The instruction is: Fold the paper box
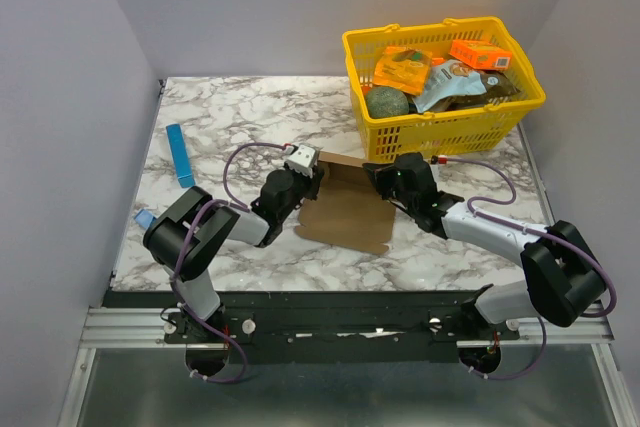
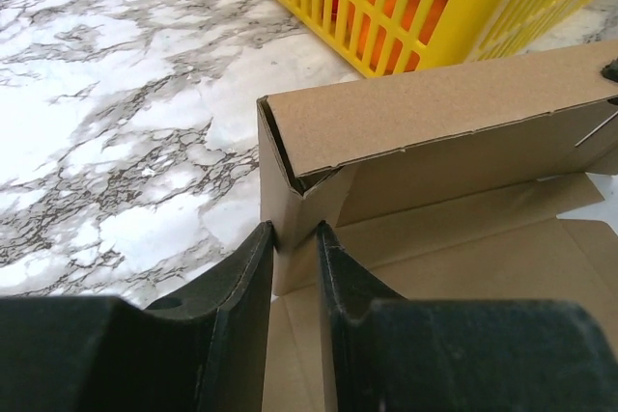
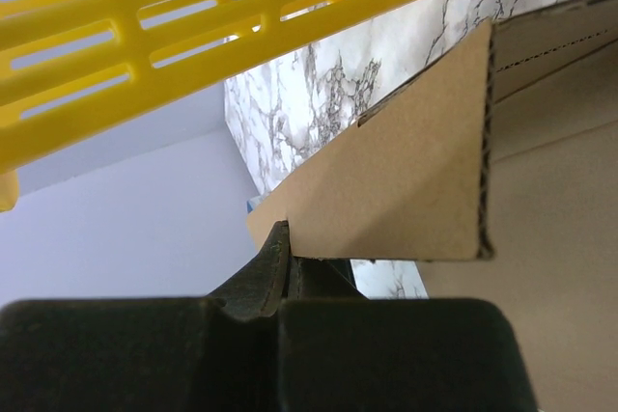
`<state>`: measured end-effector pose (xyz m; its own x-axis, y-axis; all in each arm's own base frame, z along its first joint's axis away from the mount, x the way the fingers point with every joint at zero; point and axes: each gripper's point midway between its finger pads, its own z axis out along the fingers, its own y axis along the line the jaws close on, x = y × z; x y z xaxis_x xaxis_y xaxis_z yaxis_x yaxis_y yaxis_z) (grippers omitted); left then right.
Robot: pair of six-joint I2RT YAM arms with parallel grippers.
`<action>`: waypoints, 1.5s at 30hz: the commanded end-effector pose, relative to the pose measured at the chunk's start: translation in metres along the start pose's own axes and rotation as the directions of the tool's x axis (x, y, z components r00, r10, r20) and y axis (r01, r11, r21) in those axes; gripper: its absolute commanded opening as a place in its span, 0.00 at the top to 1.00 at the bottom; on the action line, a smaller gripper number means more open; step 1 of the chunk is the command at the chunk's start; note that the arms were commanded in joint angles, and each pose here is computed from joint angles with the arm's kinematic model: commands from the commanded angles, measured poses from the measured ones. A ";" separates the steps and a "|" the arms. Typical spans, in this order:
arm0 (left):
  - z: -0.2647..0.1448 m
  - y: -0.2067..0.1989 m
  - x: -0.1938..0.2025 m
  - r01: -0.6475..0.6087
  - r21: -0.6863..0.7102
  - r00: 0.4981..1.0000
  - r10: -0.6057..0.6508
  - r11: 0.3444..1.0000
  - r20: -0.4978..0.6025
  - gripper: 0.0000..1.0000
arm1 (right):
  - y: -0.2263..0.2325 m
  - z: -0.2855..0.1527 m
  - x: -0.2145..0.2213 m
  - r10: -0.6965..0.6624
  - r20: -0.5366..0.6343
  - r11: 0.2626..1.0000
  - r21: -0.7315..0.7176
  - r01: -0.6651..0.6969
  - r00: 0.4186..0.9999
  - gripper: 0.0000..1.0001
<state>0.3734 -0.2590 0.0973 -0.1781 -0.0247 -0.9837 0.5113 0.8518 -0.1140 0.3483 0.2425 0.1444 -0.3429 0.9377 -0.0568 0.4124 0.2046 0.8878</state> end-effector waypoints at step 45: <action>0.011 0.021 -0.015 0.028 -0.309 0.990 0.016 0.951 0.138 0.77 | -0.065 -0.006 0.015 -0.083 -0.091 0.978 0.185 0.098 0.992 0.99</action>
<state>0.3877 -0.2516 0.0994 -0.0905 -0.0476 -0.9948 0.2386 0.9687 -0.0680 0.3455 0.2488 0.1449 -0.3696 0.9282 -0.0420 0.4085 0.2030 0.8899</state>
